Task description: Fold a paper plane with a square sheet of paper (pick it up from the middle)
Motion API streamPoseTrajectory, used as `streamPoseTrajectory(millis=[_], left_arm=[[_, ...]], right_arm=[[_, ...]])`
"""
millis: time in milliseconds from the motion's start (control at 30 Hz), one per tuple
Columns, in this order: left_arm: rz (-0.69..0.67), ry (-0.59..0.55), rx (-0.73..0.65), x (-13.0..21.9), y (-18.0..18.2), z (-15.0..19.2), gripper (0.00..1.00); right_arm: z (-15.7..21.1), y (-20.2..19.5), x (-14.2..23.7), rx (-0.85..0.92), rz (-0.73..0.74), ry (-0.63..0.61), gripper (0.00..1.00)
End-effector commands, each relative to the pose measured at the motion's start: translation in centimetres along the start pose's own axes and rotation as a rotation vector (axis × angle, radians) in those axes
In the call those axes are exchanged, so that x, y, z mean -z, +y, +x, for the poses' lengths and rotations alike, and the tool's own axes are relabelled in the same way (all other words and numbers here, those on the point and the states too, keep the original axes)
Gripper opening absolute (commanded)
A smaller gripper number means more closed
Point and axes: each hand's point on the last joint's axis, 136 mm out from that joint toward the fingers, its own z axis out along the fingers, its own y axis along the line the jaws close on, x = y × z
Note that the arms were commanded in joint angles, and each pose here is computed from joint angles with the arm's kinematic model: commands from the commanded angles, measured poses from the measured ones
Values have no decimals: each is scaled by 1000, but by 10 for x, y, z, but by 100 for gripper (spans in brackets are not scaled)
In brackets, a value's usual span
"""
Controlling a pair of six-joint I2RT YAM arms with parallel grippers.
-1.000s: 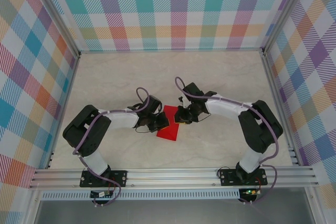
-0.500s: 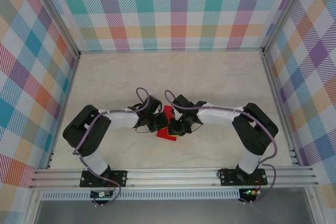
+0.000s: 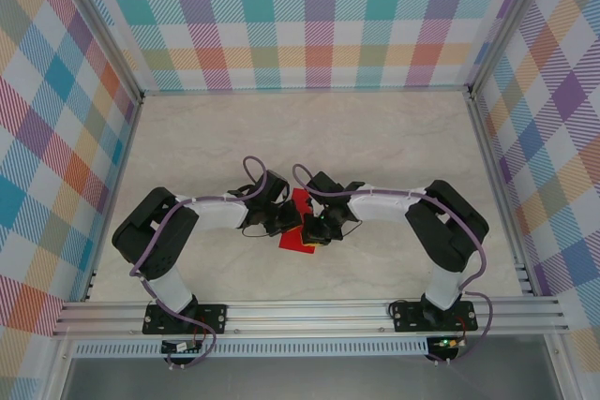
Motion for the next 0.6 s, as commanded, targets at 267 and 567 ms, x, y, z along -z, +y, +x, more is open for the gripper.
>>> streamPoseTrajectory(millis=[267, 567], left_arm=[[-257, 39, 80, -11, 71, 23, 6], [-265, 38, 82, -12, 72, 22, 6]], right_arm=[[14, -18, -6, -15, 83, 48, 11], [28, -24, -5, 9, 85, 94, 11]])
